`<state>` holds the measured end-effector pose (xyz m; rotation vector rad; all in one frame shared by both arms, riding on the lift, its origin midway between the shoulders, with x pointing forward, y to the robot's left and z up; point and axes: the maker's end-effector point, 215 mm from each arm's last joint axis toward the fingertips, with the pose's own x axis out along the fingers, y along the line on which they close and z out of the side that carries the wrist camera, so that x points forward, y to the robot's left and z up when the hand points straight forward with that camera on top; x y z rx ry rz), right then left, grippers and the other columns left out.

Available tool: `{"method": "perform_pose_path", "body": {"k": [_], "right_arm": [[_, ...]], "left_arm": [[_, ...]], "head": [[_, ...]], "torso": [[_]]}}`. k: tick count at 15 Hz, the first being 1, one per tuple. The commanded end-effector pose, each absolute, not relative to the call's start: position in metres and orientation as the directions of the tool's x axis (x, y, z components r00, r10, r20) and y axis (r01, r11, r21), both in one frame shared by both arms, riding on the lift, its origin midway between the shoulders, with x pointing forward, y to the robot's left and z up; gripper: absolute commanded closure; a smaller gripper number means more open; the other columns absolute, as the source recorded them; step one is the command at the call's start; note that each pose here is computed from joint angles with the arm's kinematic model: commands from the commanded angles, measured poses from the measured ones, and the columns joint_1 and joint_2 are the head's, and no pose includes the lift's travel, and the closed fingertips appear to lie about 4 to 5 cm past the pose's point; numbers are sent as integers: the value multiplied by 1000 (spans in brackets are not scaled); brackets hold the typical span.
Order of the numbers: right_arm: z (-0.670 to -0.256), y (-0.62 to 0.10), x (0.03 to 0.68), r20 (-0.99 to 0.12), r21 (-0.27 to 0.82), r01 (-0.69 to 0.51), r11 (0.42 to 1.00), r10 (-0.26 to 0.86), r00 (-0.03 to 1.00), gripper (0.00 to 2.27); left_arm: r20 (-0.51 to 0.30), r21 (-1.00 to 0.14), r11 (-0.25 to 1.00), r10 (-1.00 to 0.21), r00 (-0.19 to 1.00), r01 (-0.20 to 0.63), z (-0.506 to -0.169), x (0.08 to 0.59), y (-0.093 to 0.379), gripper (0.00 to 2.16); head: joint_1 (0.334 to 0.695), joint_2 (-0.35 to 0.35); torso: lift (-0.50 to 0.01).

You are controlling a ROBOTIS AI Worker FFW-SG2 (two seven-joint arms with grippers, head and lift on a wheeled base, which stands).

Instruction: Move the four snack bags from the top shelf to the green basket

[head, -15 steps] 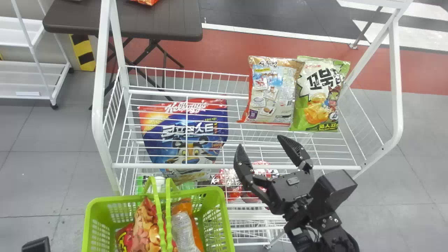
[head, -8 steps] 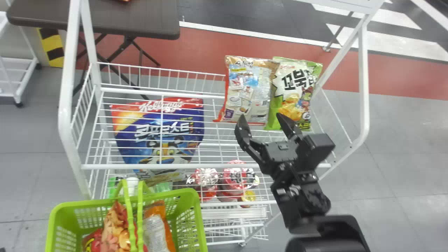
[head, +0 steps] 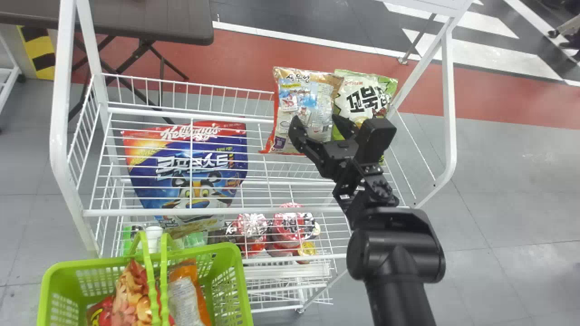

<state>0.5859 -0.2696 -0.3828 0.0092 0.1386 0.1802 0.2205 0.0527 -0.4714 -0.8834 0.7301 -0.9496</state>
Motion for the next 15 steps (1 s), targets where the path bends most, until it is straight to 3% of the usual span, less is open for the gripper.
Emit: {"method": "perform_pose_path", "body": {"k": [1, 2, 3, 9, 15], "right_arm": [[-392, -262, 593, -168, 34, -204, 978, 207, 964, 910], [-395, -258, 593, -180, 31, -214, 976, 216, 960, 1571], [-404, -255, 590, -208, 42, -219, 975, 223, 952, 2010], [-370, -250, 557, -136, 7, -235, 972, 234, 963, 2142], [-317, -240, 460, -92, 3, -254, 967, 254, 963, 2142]], "left_arm": [[-143, -878, 304, -903, 404, 369, -473, 223, 54, 1686], [-145, -879, 304, -904, 402, 367, -473, 222, 54, 1686], [-144, -880, 303, -904, 403, 365, -474, 222, 54, 1686], [-137, -881, 298, -905, 404, 368, -472, 223, 53, 1686], [-136, -881, 296, -905, 402, 368, -472, 221, 53, 1686]], "head": [[695, -303], [695, -295], [695, -289], [695, -276], [695, -296]], "torso": [[0], [0], [0], [0], [0]]}}
